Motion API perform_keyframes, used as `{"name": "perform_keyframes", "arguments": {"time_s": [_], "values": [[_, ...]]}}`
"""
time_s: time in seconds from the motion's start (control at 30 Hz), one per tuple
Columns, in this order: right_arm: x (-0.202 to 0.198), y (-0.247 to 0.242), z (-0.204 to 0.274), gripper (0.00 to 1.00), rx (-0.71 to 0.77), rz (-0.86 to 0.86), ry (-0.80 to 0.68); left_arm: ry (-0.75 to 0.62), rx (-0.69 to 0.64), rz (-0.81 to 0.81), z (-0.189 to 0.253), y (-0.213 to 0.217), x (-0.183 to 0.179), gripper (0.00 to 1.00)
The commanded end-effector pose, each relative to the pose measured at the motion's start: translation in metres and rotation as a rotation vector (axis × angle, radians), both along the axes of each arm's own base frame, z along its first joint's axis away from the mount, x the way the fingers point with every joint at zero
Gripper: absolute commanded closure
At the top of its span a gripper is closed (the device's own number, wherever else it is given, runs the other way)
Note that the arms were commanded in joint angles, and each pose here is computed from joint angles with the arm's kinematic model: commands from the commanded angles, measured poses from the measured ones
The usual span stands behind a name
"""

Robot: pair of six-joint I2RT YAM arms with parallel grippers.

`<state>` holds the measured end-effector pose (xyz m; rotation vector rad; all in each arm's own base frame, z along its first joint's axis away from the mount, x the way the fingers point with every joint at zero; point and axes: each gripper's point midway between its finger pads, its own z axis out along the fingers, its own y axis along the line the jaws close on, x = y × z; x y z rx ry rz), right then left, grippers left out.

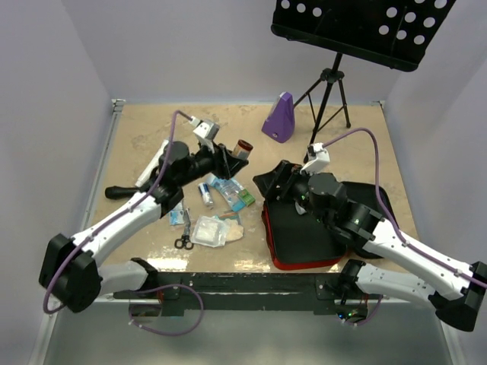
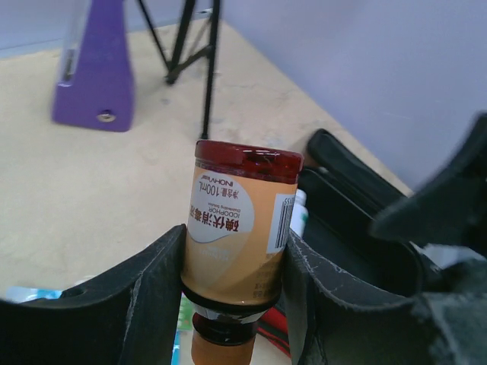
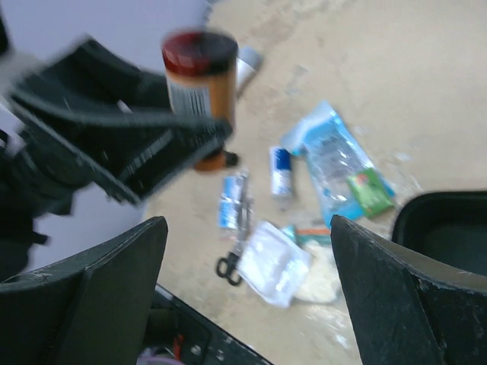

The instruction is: Organize the medicine kit

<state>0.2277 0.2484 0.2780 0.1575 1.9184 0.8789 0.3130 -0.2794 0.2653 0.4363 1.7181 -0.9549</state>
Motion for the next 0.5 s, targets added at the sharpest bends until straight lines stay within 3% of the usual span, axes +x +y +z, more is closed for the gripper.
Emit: {"name": "perform_keyframes", "arguments": {"time_s": [0.0, 0.2, 0.47], "values": [[-0.003, 0.019, 0.077, 0.06, 0.263, 0.073, -0.162, -0.004, -0.206, -0.189, 0.027, -0.009, -0.054, 0.71], [-0.001, 0.032, 0.09, 0.06, 0.275, 0.116, -0.19, -0.061, -0.297, -0.249, 0.045, 0.002, -0.09, 0.7], [0.002, 0.062, 0.076, 0.07, 0.254, 0.197, -0.151, -0.083, -0.332, -0.291, 0.054, -0.001, -0.104, 0.69]]}}
